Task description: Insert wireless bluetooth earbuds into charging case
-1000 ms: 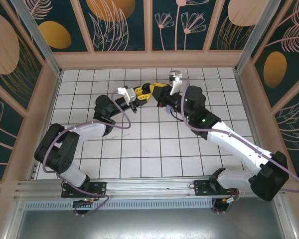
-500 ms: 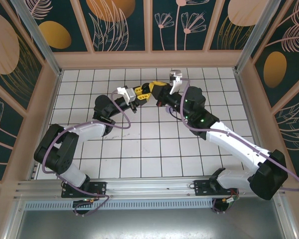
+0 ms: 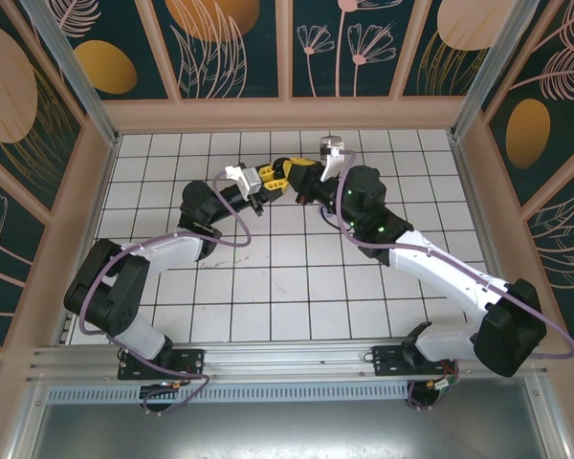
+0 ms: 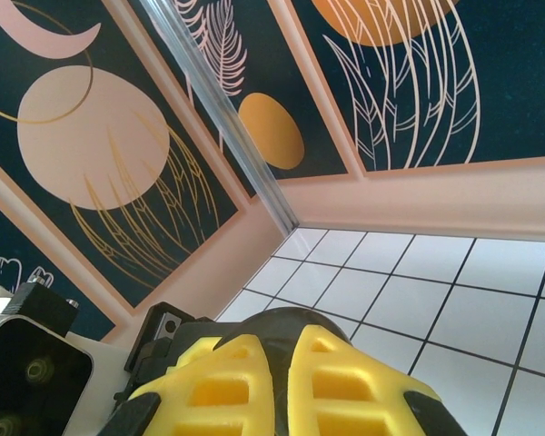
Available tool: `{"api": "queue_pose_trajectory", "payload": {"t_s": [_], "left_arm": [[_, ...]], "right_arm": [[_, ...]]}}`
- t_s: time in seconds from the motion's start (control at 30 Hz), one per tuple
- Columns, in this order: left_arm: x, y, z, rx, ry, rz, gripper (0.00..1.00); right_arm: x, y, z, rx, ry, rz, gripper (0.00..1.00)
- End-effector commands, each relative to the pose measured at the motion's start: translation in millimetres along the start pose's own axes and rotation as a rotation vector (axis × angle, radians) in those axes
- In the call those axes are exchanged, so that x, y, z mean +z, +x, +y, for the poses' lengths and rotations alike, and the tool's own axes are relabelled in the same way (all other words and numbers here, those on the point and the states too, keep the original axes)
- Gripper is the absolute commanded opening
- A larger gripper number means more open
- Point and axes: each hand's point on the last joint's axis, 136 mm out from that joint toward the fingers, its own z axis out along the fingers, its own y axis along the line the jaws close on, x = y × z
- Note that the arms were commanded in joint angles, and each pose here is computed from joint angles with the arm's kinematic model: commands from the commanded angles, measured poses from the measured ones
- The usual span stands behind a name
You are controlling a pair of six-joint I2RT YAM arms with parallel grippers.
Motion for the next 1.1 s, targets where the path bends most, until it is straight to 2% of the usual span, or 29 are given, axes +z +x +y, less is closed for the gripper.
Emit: {"api": "queue_pose_trajectory", "payload": {"t_s": [0.0, 0.2, 0.47, 0.63, 0.67, 0.77, 0.83, 0.97, 1.07], "left_arm": [[4, -33, -7, 0.055, 0.041, -0.072, 0.00], [5, -35, -7, 0.049, 0.040, -0.075, 0.00], [9, -37, 0, 0.010, 0.018, -0.065, 0.00], [10, -37, 1, -0.002, 0.020, -0.065, 0.00], [10, -36, 1, -0.007, 0.018, -0.063, 0.00], [11, -33, 2, -0.018, 0.016, -0.054, 0.00], [12, -30, 3, -0.027, 0.014, -0.045, 0.00], [13, -22, 5, -0.051, 0.009, -0.030, 0.00], [13, -16, 5, -0.071, 0.008, -0.027, 0.00]], "right_arm": [[4, -2, -2, 0.002, 0.011, -0.029, 0.00], [4, 4, -6, -0.007, 0.018, -0.010, 0.00], [8, 36, 1, -0.110, 0.009, 0.106, 0.00], [8, 40, -6, -0.107, 0.047, 0.113, 0.00], [8, 37, -7, -0.105, 0.054, 0.107, 0.02], [7, 22, -9, -0.072, 0.076, 0.079, 0.18], [7, 6, -8, -0.047, 0.079, 0.056, 0.29], [-2, -31, 4, -0.017, 0.045, 0.001, 0.47], [-10, -57, 15, -0.009, 0.026, -0.031, 0.54]]}}
